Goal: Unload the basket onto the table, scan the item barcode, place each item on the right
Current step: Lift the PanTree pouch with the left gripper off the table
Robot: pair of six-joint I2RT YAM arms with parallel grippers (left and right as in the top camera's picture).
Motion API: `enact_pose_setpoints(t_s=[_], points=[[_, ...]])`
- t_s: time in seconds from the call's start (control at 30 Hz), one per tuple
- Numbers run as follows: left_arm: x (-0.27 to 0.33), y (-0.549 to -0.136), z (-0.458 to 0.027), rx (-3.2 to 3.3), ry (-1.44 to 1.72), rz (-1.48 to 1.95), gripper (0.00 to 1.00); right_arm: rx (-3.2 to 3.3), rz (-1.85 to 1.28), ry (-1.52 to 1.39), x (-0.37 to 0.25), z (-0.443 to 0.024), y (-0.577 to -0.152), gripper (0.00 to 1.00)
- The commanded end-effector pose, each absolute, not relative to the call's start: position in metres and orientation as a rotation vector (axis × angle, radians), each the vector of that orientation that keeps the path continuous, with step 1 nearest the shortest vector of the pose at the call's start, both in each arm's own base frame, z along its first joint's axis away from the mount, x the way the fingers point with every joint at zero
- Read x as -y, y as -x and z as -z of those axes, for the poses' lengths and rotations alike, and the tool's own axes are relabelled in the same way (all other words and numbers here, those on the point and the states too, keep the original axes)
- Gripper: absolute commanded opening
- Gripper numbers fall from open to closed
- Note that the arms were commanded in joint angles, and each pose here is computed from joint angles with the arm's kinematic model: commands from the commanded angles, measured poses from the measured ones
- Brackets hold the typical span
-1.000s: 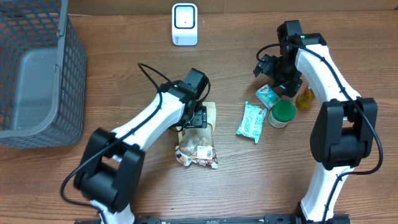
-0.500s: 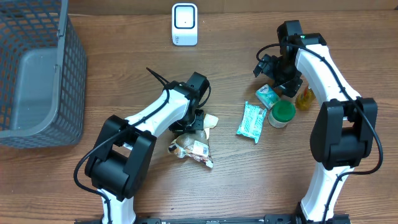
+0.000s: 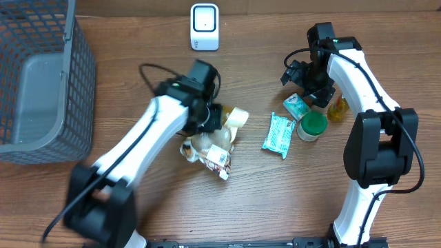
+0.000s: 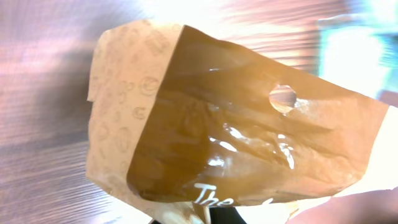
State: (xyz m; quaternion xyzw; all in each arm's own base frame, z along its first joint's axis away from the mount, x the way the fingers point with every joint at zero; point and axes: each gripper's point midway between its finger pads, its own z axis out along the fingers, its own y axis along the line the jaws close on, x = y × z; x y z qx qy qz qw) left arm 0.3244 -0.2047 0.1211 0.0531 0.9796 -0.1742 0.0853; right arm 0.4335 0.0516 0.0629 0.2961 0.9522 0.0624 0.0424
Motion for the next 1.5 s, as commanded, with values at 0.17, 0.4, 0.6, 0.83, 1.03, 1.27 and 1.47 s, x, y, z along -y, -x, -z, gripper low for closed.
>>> enact_pose_setpoints(t_s=[0.17, 0.4, 0.6, 0.83, 1.03, 1.27, 1.47], points=[[0.23, -0.281, -0.232, -2.593, -0.588, 0.966, 0.04, -2.867, -0.219, -0.887, -0.051, -0.08, -0.442, 1.0], [0.228, -0.266, -0.231, -2.642, -0.587, 1.011, 0.04, -2.867, -0.219, -0.887, -0.051, -0.08, -0.442, 1.0], [0.228, -0.266, -0.231, -2.646, -0.585, 1.011, 0.04, -2.867, -0.219, -0.887, -0.051, -0.08, -0.442, 1.0], [0.226, -0.265, -0.229, -2.66, -0.579, 0.993, 0.04, -2.867, -0.219, -0.887, -0.051, -0.08, -0.442, 1.0], [0.225, -0.266, -0.228, -2.665, -0.568, 0.986, 0.04, -2.867, -0.219, -0.887, -0.051, -0.08, -0.442, 1.0], [0.223, -0.267, -0.227, -2.669, -0.563, 0.964, 0.04, -2.867, -0.219, -0.887, -0.051, -0.08, -0.442, 1.0], [0.224, -0.267, -0.227, -2.668, -0.564, 0.969, 0.04, -2.867, -0.219, -0.887, -0.051, -0.08, -0.442, 1.0]])
